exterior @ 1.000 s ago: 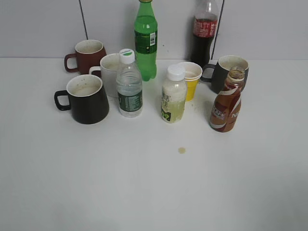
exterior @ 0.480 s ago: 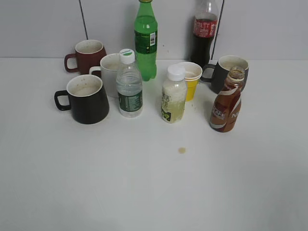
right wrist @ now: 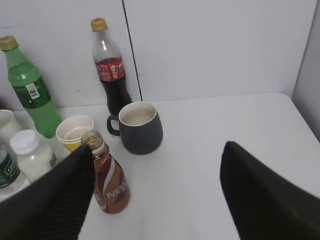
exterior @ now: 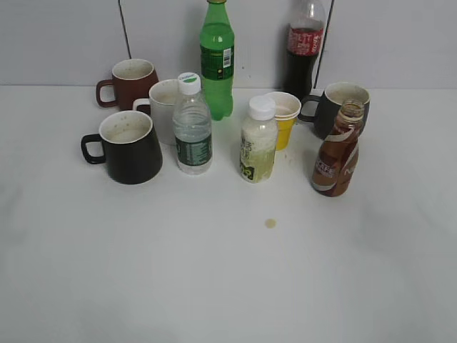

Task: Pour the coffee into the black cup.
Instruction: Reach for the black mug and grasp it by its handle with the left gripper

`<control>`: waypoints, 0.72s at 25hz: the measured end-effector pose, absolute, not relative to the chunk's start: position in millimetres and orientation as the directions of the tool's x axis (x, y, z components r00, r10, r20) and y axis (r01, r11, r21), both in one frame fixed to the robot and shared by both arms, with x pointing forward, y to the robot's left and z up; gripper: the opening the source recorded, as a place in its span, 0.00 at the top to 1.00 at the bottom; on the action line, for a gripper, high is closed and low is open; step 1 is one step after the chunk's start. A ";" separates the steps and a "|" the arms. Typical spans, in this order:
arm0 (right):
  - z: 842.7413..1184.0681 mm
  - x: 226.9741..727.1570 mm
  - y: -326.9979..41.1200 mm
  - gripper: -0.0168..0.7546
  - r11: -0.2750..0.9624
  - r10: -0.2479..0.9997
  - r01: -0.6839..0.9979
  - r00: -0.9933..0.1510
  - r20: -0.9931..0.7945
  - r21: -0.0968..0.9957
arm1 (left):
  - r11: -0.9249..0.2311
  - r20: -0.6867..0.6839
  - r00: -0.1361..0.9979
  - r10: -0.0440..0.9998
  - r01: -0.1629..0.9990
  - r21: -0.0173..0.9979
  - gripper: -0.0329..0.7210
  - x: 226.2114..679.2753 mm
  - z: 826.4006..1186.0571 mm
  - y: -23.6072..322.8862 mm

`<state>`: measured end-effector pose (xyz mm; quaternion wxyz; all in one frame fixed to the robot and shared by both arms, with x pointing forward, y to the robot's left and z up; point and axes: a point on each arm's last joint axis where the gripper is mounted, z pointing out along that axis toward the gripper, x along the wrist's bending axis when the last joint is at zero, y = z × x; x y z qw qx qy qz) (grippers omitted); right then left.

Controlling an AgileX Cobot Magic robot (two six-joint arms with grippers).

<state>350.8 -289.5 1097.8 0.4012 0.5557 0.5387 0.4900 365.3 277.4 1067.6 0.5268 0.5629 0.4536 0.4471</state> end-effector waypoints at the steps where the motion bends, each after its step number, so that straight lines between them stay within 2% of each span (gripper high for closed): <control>1: 1095.4 361.0 -288.4 0.22 -0.100 0.991 0.218 -0.061 0.116 0.971 | -0.039 0.024 0.190 0.981 0.077 0.996 0.64 378.0 1060.5 274.9; 5: 1081.1 400.8 -285.6 0.22 -0.098 0.992 0.250 -0.052 0.115 0.963 | -0.064 0.021 0.196 0.980 0.218 0.974 0.64 419.3 1026.8 266.8; 8: 1066.1 424.9 -284.1 0.22 -0.099 0.992 0.285 -0.043 0.116 0.953 | -0.055 0.001 0.196 0.981 0.270 0.961 0.64 444.6 1000.1 261.7; 18: 1022.5 465.5 -282.1 0.22 -0.105 0.993 0.267 -0.031 0.117 0.958 | -0.012 -0.046 0.196 0.980 0.284 0.959 0.64 488.6 928.4 252.2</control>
